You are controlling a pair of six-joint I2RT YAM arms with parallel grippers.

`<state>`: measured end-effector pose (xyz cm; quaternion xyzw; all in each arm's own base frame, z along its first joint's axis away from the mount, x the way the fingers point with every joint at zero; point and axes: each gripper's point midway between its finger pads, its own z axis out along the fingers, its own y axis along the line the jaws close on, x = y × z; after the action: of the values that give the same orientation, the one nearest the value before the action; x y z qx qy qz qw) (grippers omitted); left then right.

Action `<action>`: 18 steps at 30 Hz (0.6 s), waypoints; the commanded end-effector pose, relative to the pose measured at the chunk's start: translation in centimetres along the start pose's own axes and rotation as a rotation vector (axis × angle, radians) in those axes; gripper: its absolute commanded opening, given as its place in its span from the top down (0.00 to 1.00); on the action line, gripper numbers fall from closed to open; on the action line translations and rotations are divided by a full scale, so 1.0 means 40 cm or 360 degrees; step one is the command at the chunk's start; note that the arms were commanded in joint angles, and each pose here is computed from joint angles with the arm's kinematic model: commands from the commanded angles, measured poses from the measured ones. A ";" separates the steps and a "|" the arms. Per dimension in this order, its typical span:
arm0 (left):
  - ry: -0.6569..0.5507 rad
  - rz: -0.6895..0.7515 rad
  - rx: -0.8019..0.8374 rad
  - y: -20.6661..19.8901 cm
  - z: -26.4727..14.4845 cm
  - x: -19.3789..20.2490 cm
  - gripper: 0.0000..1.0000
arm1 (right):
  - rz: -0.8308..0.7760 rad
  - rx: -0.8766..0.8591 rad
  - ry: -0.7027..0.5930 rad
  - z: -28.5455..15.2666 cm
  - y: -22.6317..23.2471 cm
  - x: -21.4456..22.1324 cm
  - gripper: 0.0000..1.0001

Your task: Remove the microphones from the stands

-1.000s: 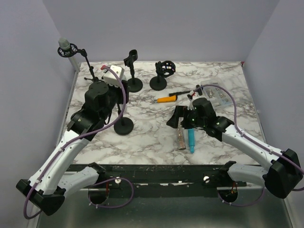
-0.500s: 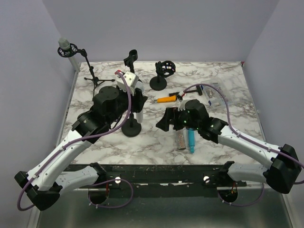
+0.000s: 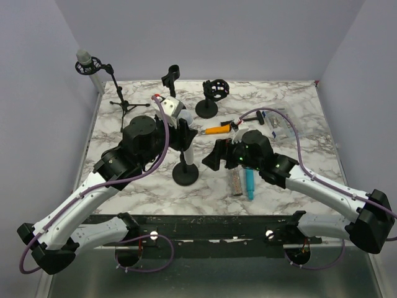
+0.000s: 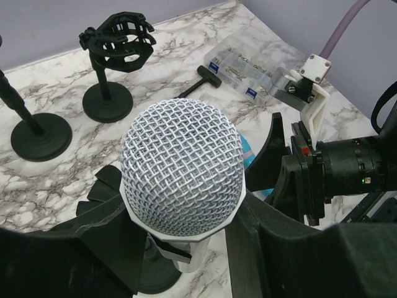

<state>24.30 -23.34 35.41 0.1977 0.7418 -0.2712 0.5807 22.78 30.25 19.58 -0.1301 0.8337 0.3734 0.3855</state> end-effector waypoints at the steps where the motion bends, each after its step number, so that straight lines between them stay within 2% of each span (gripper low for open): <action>1: -0.0142 -0.0019 0.0089 -0.031 -0.020 -0.067 0.64 | -0.0052 -0.0042 -0.0106 -0.009 0.037 -0.060 0.00; 5: -0.0165 -0.0026 0.0104 -0.033 -0.028 -0.067 0.34 | -0.0088 -0.0036 -0.0104 -0.013 0.049 -0.075 0.00; 9: -0.0210 0.0000 0.0121 -0.034 -0.045 -0.076 0.18 | -0.0123 -0.0022 -0.0115 -0.028 0.052 -0.087 0.00; 11: -0.0238 0.0003 0.0136 -0.037 -0.056 -0.083 0.11 | -0.0139 -0.0023 -0.0124 -0.034 0.055 -0.093 0.00; 18: -0.0349 0.0021 0.0209 -0.053 -0.102 -0.118 0.02 | -0.0165 -0.0023 -0.0178 -0.046 0.083 -0.130 0.00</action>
<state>22.27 -22.25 39.68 0.1943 0.6832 -0.3136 0.6302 23.28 30.93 23.42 -0.1549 0.8122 0.3732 0.4208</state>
